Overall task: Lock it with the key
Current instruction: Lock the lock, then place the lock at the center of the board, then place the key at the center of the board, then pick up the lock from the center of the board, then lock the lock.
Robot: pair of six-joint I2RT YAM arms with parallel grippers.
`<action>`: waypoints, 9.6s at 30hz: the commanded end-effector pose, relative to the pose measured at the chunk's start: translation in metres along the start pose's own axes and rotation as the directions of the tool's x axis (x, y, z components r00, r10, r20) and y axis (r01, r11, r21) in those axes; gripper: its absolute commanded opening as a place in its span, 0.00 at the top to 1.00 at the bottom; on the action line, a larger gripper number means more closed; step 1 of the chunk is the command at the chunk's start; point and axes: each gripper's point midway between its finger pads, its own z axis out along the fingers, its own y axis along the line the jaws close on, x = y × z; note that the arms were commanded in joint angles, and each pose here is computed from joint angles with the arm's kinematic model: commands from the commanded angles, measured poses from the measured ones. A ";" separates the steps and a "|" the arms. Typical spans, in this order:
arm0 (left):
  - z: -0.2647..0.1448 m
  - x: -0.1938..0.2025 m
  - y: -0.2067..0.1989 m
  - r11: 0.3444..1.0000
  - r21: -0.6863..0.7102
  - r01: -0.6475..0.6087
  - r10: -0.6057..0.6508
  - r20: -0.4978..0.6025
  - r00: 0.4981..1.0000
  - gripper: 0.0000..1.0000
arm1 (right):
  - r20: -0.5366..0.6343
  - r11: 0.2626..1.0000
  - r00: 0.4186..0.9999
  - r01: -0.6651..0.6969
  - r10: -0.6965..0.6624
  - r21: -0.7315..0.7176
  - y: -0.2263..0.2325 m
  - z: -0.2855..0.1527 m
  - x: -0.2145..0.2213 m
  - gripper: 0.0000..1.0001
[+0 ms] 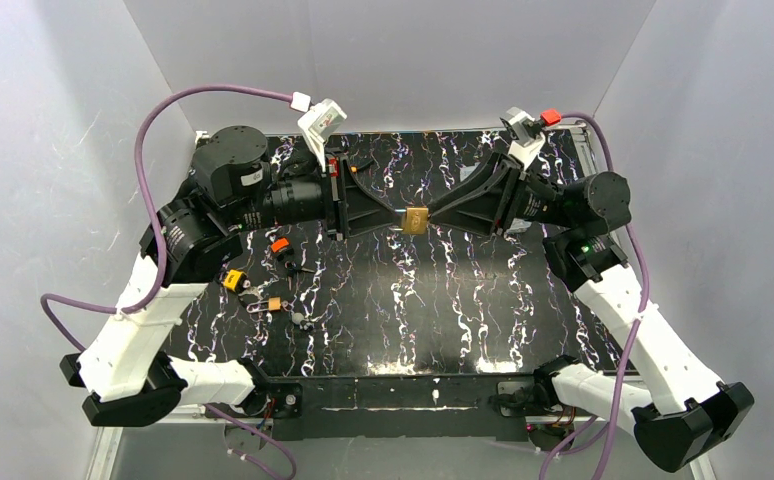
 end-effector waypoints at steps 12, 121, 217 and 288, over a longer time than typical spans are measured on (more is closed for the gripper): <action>-0.005 -0.014 -0.008 1.000 0.007 -0.005 0.005 0.040 0.999 1.00 | -0.022 0.997 0.998 0.050 -0.052 -0.053 0.023 0.001 0.000 0.75; -0.037 0.185 0.345 0.221 -0.947 0.234 -0.481 0.103 0.871 0.02 | 0.233 0.015 0.880 -0.263 0.413 0.965 -0.326 -0.214 0.208 0.46; 0.064 0.024 0.177 0.347 -0.201 0.916 -0.673 0.627 0.392 1.00 | 0.160 0.737 0.965 0.048 -0.209 0.674 -0.152 0.015 0.034 0.33; -0.016 0.033 0.009 0.964 0.094 -0.247 0.245 0.037 0.969 0.65 | -0.040 0.955 0.955 -0.291 0.293 0.055 0.027 0.011 -0.003 0.99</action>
